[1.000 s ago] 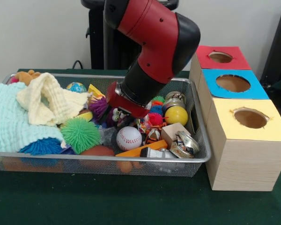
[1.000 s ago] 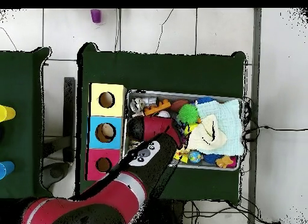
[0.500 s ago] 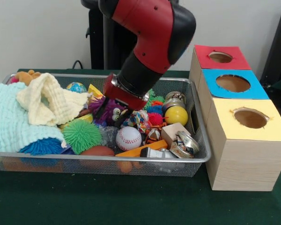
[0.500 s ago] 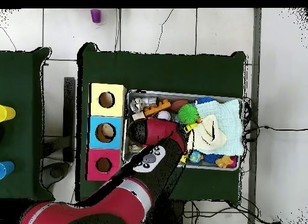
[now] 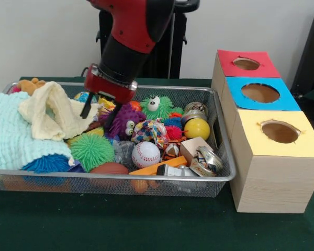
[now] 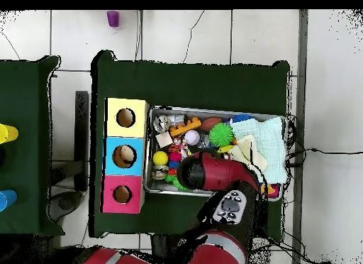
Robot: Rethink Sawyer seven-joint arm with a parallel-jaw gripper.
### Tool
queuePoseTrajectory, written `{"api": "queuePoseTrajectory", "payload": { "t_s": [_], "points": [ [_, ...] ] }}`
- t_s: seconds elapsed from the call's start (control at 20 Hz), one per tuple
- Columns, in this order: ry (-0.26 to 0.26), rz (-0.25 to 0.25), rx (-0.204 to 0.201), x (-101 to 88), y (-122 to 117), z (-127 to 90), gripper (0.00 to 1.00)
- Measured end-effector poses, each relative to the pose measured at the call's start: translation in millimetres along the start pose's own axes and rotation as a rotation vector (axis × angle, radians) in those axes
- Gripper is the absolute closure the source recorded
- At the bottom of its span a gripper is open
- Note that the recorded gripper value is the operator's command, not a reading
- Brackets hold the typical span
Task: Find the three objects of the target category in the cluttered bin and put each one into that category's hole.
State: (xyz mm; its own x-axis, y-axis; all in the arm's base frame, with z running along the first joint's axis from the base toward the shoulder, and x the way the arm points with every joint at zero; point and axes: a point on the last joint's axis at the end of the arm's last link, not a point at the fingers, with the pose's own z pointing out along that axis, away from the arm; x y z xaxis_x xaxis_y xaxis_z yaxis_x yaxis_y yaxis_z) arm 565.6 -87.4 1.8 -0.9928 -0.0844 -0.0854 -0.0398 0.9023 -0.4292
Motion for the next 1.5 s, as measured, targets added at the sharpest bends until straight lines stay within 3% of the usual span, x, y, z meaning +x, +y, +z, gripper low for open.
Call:
{"api": "queuePoseTrajectory", "payload": {
  "t_s": [0.2, 0.4, 0.9, 1.5],
  "points": [
    [-0.077, -0.082, 0.005, 14.9, -4, 13, 0.00],
    [-0.147, -0.145, -0.022, 16.9, 15, 17, 0.00],
    [-0.192, -0.271, -0.063, 22.6, 61, -1, 0.00],
    [-0.208, -0.328, -0.076, 25.1, 89, -4, 0.00]
  ]
}}
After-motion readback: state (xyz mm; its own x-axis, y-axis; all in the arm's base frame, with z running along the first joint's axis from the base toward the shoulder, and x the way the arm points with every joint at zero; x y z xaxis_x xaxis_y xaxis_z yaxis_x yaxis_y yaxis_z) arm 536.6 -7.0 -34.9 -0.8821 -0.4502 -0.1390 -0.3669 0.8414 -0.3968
